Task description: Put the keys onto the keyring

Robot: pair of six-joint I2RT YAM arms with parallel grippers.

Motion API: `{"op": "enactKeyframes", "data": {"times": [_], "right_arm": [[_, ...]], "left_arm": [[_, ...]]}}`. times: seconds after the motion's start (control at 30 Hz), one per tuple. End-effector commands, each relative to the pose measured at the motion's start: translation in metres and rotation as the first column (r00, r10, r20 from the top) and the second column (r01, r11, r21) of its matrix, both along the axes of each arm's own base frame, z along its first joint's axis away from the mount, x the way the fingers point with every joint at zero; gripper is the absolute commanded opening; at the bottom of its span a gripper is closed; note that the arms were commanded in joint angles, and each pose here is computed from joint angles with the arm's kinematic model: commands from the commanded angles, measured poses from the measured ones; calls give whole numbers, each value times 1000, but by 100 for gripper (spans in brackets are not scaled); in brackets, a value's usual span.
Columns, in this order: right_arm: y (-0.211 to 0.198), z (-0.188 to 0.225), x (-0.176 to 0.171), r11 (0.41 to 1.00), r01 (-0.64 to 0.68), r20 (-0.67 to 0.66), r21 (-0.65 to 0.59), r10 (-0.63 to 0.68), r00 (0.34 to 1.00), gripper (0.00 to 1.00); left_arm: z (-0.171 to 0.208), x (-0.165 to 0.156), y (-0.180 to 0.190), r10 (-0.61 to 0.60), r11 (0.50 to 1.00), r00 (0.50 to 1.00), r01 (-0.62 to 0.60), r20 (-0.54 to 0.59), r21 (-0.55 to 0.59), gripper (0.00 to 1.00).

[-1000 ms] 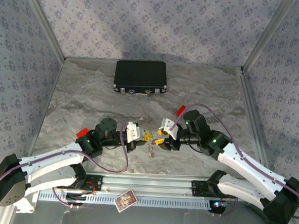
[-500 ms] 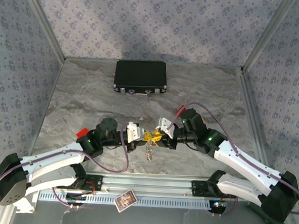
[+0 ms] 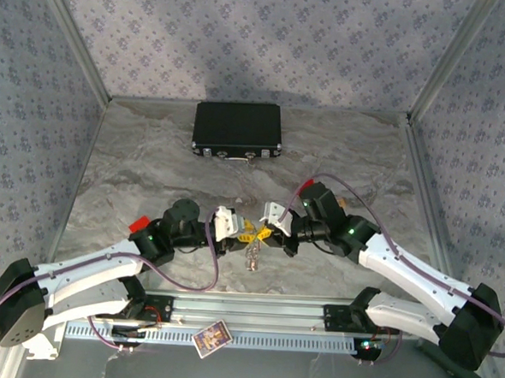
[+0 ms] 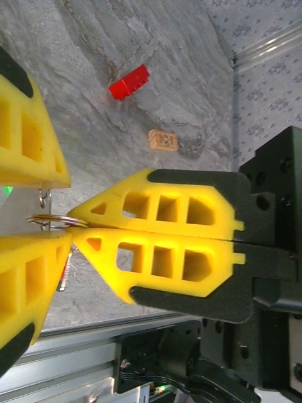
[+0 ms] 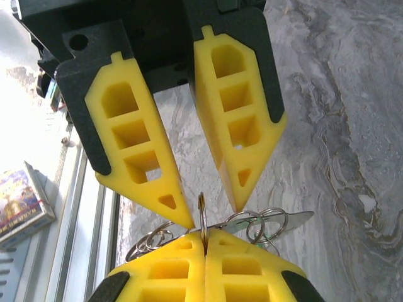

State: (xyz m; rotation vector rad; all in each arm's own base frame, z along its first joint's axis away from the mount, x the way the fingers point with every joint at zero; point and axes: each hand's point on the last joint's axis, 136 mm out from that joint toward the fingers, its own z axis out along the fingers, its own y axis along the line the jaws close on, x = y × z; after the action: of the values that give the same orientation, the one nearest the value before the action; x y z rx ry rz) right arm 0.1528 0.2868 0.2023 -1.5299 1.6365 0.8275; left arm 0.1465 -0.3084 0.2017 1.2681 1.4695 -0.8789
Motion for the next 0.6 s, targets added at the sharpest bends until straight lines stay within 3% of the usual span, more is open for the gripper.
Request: {"op": "enactKeyframes", "data": {"times": [0.0, 0.57], "right_arm": [[-2, 11, 0, 999, -26, 47, -34, 28, 999, 0], [6, 12, -2, 985, -71, 83, -155, 84, 993, 0]], "left_arm": [[11, -1, 0, 3, 1000, 1000, -3, 10, 0, 25], [16, -5, -5, -34, 999, 999, 34, 19, 0, 20]]}}
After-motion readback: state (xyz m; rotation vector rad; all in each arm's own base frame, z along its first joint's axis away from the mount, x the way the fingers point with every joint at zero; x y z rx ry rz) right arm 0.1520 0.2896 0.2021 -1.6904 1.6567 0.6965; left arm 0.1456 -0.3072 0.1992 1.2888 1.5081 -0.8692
